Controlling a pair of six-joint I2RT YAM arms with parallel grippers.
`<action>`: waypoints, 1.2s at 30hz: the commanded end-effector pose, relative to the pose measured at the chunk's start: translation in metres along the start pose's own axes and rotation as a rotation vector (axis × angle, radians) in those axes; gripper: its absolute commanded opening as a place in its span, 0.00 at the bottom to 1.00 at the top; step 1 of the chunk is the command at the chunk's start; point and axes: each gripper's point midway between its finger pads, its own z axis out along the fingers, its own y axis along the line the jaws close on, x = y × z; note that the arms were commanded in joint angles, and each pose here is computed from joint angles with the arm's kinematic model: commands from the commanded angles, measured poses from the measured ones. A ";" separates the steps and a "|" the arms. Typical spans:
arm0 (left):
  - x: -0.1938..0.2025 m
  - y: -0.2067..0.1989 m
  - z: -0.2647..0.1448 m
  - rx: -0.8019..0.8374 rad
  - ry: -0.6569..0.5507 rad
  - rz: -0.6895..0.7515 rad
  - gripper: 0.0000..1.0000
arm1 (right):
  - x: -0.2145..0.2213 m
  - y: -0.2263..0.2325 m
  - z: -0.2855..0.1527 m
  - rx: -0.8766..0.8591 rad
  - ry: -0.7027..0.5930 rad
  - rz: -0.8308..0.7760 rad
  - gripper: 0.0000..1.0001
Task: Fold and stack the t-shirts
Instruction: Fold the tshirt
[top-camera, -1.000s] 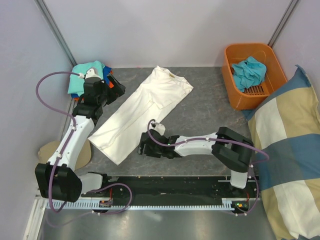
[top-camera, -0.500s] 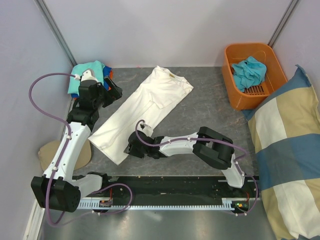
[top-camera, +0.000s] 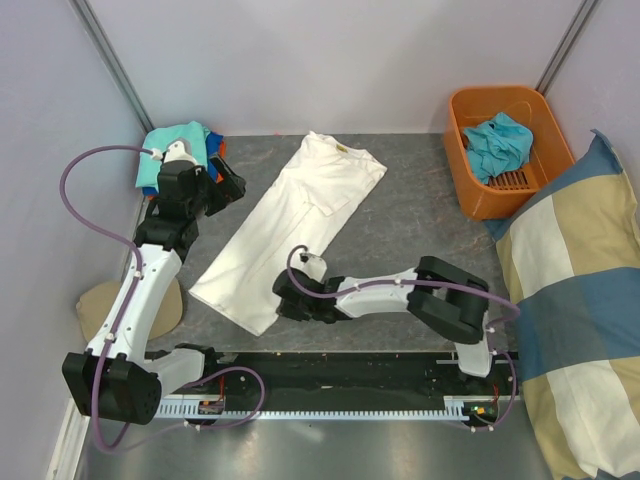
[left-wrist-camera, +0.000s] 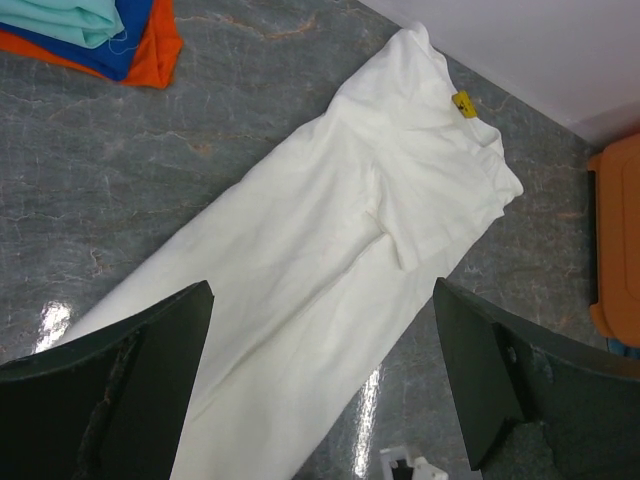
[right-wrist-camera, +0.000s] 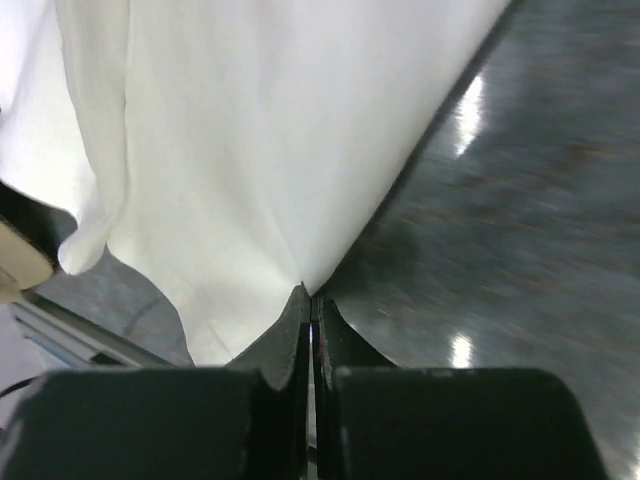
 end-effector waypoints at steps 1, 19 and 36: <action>0.003 -0.003 -0.003 0.034 0.011 0.020 1.00 | -0.028 -0.039 -0.056 0.103 -0.105 -0.057 0.00; 0.050 0.005 -0.005 0.078 0.137 0.002 1.00 | -0.055 -0.197 -0.165 0.541 -0.170 -0.237 0.00; 0.142 0.003 -0.068 0.293 0.353 0.014 1.00 | -0.074 -0.188 -0.189 0.488 -0.193 -0.275 0.77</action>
